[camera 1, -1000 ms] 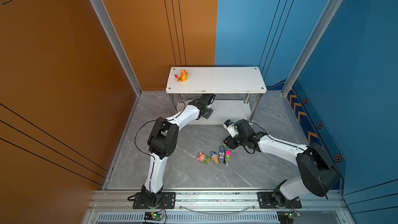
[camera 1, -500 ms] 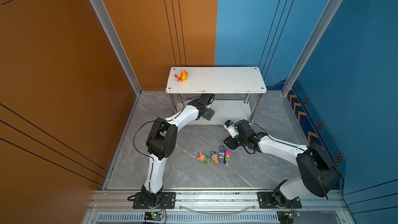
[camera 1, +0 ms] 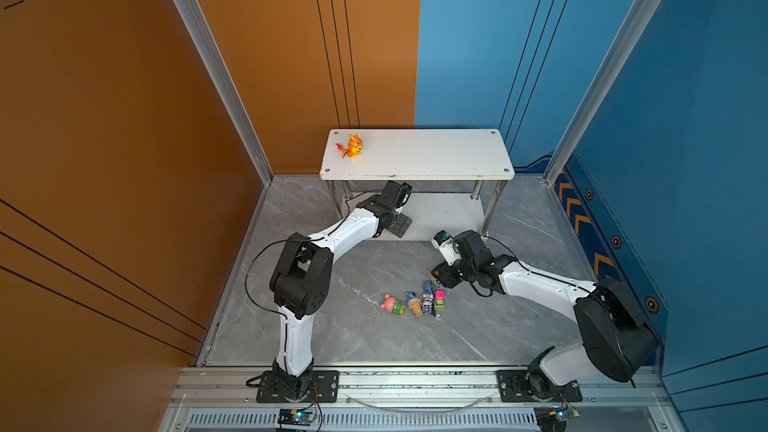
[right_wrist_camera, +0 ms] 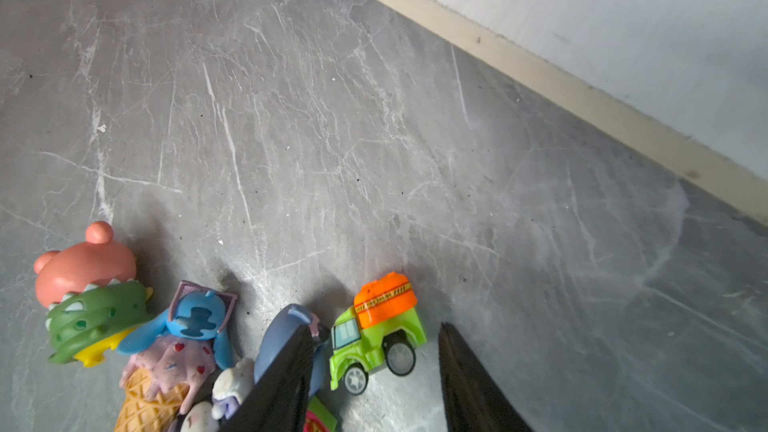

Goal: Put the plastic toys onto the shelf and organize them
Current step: 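Lower the purple figure onto the lower shelf, open and withdraw the left gripper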

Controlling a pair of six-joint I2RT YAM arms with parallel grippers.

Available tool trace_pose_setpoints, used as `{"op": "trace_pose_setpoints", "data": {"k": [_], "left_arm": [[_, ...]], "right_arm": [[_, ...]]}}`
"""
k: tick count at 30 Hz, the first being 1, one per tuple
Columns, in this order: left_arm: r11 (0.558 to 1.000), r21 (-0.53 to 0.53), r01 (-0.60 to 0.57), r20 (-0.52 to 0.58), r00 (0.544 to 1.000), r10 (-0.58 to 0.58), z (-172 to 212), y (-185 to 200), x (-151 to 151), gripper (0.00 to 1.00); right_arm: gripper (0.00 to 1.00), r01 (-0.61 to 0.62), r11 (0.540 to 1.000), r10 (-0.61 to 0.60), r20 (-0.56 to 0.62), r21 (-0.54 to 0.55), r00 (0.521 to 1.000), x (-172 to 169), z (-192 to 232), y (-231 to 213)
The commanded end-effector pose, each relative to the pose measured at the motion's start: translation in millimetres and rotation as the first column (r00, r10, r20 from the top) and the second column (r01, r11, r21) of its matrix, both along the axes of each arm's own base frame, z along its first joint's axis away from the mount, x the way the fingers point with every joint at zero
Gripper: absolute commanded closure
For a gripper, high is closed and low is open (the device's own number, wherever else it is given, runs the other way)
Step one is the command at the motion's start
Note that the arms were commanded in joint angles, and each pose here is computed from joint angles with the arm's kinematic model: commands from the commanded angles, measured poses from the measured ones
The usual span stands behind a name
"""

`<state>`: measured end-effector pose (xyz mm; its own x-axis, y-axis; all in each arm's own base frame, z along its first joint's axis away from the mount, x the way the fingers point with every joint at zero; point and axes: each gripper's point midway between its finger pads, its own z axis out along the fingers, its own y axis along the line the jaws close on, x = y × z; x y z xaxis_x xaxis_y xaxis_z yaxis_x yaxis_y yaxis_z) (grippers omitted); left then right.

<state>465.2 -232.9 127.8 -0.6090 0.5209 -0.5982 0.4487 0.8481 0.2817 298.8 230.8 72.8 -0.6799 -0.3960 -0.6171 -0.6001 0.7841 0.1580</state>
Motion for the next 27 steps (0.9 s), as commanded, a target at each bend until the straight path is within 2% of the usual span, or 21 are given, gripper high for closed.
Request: {"op": "trace_pose_setpoints", "data": {"k": [1, 11, 16, 19, 21, 27], "left_arm": [[0.999, -0.035, 0.006, 0.046, 0.999, -0.004, 22, -6, -10, 0.02], [0.999, -0.044, 0.028, 0.076, 0.997, -0.024, 37, -3, -68, 0.02], [0.995, -0.094, 0.024, 0.096, 0.995, -0.015, 42, 7, -109, 0.02], [0.995, -0.103, 0.006, 0.085, 0.996, 0.002, 31, 22, -137, 0.02], [0.994, -0.106, -0.019, 0.084, 0.996, 0.028, 23, 34, -151, 0.02], [0.984, -0.168, -0.063, 0.098, 0.992, 0.080, 3, 64, -187, 0.02]], "right_arm": [[0.49, 0.006, 1.000, -0.006, -0.008, 0.007, 1.000, -3, 1, -3], [0.49, 0.021, 1.000, -0.021, -0.006, 0.000, 1.000, -6, 6, -6], [0.49, 0.075, 0.995, -0.078, -0.045, -0.060, 0.996, -13, 4, -14], [0.50, 0.195, 0.975, -0.207, -0.115, -0.106, 0.972, -18, 2, -27], [0.50, 0.284, 0.952, -0.300, -0.180, -0.111, 0.937, -25, 2, -29], [0.49, 0.358, 0.926, -0.378, -0.265, -0.120, 0.887, -52, 2, -9]]}}
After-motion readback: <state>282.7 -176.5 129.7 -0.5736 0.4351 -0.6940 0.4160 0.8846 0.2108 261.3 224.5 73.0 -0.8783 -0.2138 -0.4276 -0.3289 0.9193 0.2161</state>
